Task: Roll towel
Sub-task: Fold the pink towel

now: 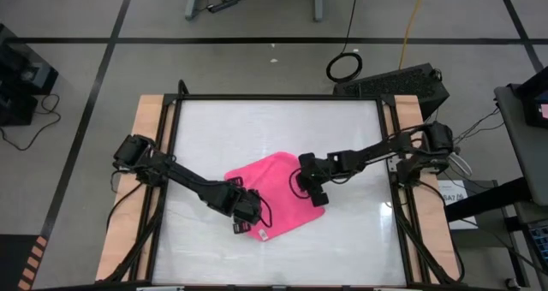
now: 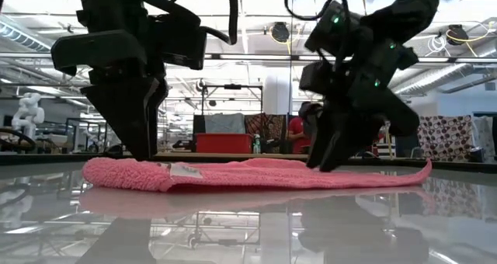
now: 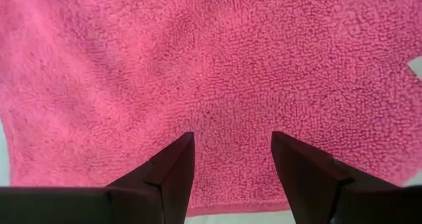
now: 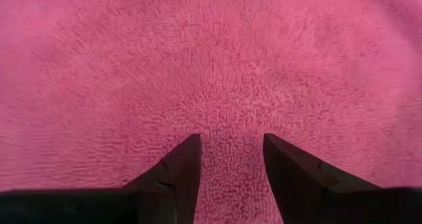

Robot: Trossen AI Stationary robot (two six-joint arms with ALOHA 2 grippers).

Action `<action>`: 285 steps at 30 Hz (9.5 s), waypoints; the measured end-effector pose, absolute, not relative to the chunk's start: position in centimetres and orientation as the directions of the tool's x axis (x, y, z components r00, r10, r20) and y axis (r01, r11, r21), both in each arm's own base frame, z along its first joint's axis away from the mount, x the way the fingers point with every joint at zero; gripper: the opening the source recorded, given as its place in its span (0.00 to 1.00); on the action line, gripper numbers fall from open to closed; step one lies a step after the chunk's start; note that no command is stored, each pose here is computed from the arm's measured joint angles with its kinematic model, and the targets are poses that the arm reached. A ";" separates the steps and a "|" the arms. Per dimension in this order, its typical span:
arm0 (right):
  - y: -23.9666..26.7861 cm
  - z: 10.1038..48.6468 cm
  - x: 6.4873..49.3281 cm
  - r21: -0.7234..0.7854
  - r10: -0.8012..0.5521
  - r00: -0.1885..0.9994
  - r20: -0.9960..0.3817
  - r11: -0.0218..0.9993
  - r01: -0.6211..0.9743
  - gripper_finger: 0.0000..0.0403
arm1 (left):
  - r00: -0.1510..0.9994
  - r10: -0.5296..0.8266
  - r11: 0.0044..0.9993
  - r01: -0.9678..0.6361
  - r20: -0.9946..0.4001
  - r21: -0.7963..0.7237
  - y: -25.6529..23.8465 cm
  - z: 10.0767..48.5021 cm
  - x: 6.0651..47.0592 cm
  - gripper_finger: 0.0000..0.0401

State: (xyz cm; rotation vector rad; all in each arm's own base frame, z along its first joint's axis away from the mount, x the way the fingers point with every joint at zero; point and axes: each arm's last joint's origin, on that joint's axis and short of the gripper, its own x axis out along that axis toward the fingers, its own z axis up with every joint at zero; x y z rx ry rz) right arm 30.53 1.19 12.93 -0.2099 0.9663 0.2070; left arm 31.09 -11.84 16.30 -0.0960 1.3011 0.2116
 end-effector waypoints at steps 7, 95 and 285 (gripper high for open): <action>1.2 12.7 31.0 -0.103 0.080 0.548 -0.833 0.950 -0.295 0.39 | 0.254 0.063 0.977 -0.212 -0.965 0.008 -12.6 16.3 31.0 0.52; 7.2 20.3 26.2 0.029 0.118 0.491 -0.863 0.982 -0.185 0.65 | 0.338 0.338 0.930 0.021 -0.879 0.366 -13.4 20.3 35.7 0.54; 12.7 15.4 24.3 -0.087 -0.039 0.317 -0.948 0.986 -0.140 0.00 | 0.134 0.226 0.948 0.198 -0.965 0.249 -19.4 15.8 33.0 0.01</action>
